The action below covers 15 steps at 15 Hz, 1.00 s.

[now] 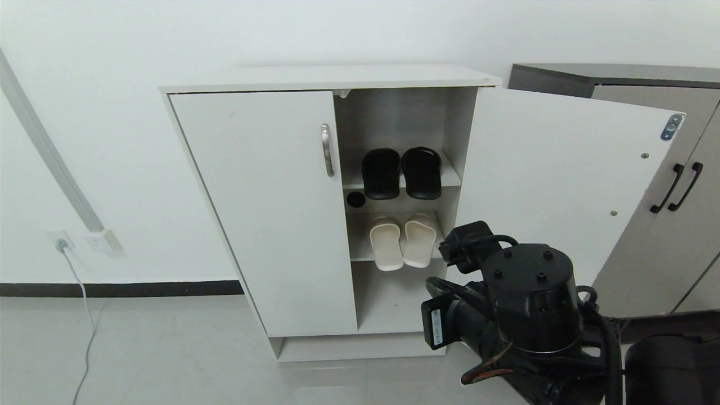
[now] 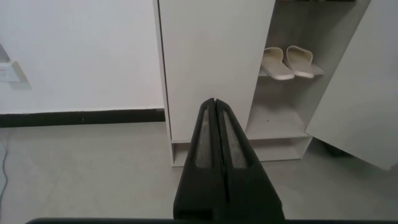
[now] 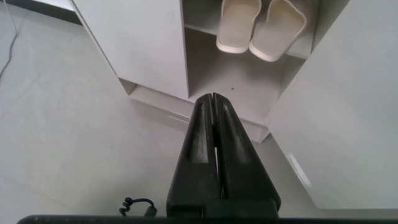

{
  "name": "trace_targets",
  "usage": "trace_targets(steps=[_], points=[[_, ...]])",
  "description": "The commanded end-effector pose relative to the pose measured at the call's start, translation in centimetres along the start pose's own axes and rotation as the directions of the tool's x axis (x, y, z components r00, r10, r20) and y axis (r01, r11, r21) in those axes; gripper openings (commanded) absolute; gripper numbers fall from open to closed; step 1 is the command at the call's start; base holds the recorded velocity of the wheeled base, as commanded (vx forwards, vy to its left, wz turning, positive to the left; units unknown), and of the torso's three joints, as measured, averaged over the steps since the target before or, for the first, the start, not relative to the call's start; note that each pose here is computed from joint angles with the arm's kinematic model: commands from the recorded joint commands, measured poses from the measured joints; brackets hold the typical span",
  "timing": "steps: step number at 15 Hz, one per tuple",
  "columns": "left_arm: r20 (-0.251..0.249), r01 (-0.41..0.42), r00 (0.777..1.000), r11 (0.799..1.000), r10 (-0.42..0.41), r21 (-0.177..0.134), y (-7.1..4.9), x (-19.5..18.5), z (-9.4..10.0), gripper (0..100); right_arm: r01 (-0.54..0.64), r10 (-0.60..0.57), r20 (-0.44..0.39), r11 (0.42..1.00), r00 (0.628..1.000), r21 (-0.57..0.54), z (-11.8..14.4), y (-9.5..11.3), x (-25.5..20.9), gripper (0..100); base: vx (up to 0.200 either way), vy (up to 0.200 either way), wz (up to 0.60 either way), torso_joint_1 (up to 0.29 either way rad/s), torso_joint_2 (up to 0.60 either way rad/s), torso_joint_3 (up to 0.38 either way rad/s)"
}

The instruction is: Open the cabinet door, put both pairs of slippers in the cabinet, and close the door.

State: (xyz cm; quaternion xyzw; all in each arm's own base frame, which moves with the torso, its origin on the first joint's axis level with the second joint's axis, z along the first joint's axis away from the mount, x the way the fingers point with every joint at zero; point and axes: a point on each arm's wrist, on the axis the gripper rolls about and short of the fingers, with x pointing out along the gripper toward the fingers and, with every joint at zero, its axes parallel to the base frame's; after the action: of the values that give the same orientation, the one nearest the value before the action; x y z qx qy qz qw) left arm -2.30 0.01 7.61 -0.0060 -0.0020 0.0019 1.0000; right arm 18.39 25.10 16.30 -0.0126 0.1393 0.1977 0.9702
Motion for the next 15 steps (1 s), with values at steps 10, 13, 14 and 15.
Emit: trace_targets(steps=[10, 13, 14, 15], points=[[-0.002, -0.001, 1.0, 1.0, 0.001, 0.0, 0.0, 0.01, -0.02, 0, 0.015, -0.015, -0.013, 1.0, 1.0, -0.006, -0.37, -0.22, 0.45, 0, 0.0, 0.0, 0.0, 0.073, -0.43, -0.354], [-0.002, -0.001, 1.0, 1.0, 0.001, 0.0, 0.0, 0.01, -0.02, 0, 0.015, -0.015, -0.017, 1.0, 1.0, -0.006, -0.49, -0.25, 0.53, 0, 0.0, 0.0, 0.0, 0.149, -0.47, -0.325], [-0.002, -0.001, 1.0, 1.0, 0.001, 0.0, 0.0, 0.01, -0.02, 0, 0.016, -0.016, -0.018, 1.0, 1.0, -0.007, -0.53, -0.23, 0.56, 0, 0.0, 0.0, 0.0, 0.154, -0.47, -0.315], [-0.002, -0.001, 1.0, 1.0, 0.001, 0.0, 0.0, 0.01, -0.02, 0, 0.016, -0.016, -0.018, 1.0, 1.0, -0.007, -0.53, -0.23, 0.56, 0, 0.0, 0.0, 0.0, 0.163, -0.49, -0.31]])
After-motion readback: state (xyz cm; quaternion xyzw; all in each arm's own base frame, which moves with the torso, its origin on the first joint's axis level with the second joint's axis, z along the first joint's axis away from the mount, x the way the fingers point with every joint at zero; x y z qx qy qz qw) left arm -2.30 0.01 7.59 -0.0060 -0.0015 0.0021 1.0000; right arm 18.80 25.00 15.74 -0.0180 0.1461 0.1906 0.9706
